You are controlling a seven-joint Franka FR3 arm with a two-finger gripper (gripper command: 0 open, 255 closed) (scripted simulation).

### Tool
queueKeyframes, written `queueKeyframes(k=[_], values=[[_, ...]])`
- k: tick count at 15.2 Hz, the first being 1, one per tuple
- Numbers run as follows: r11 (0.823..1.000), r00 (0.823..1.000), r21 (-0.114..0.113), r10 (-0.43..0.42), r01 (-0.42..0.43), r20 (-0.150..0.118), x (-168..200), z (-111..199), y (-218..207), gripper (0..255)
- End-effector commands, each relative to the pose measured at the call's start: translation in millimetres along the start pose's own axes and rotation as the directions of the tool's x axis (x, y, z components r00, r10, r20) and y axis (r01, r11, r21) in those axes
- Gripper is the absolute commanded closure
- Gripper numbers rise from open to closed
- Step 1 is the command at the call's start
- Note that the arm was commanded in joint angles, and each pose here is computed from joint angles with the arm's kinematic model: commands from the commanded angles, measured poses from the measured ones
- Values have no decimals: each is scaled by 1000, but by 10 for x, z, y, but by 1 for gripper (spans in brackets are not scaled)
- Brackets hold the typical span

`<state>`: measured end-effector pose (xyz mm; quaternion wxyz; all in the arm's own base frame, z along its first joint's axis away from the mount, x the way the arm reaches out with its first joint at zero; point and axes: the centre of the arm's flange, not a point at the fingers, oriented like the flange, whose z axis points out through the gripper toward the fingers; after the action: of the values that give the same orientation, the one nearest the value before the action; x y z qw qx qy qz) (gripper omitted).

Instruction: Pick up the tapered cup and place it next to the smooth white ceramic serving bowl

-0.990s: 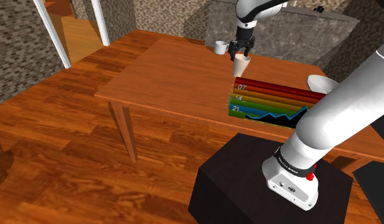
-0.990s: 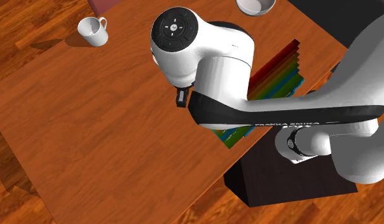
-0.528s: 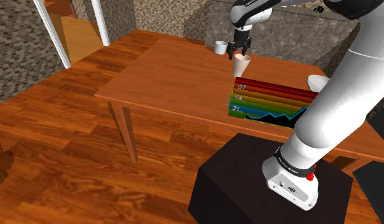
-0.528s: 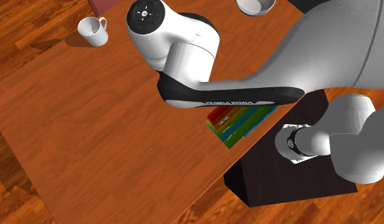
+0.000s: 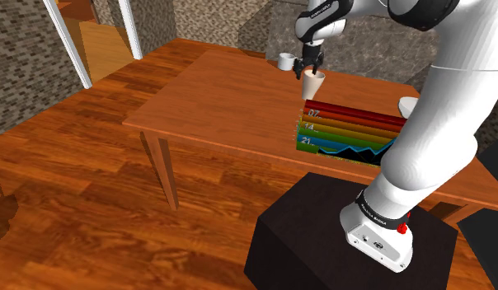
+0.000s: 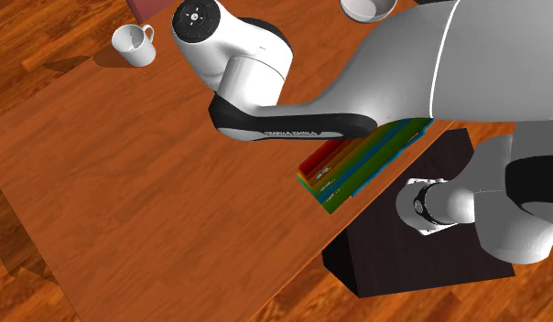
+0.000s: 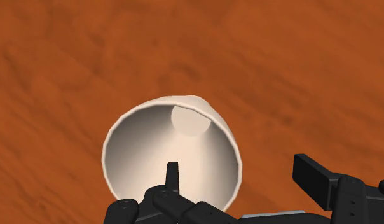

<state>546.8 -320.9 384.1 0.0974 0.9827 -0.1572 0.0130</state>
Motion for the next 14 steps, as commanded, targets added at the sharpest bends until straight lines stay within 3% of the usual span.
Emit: queueKeyframes(k=[1,3,11,12,14], values=[[1000,1000,0,0,0,0,-4,115,4,0],[1000,1000,0,0,0,0,-4,251,4,0],[1000,1000,0,0,0,0,-4,251,4,0],[1000,1000,0,0,0,0,-4,251,4,255],[1000,1000,0,0,0,0,-4,251,4,255]])
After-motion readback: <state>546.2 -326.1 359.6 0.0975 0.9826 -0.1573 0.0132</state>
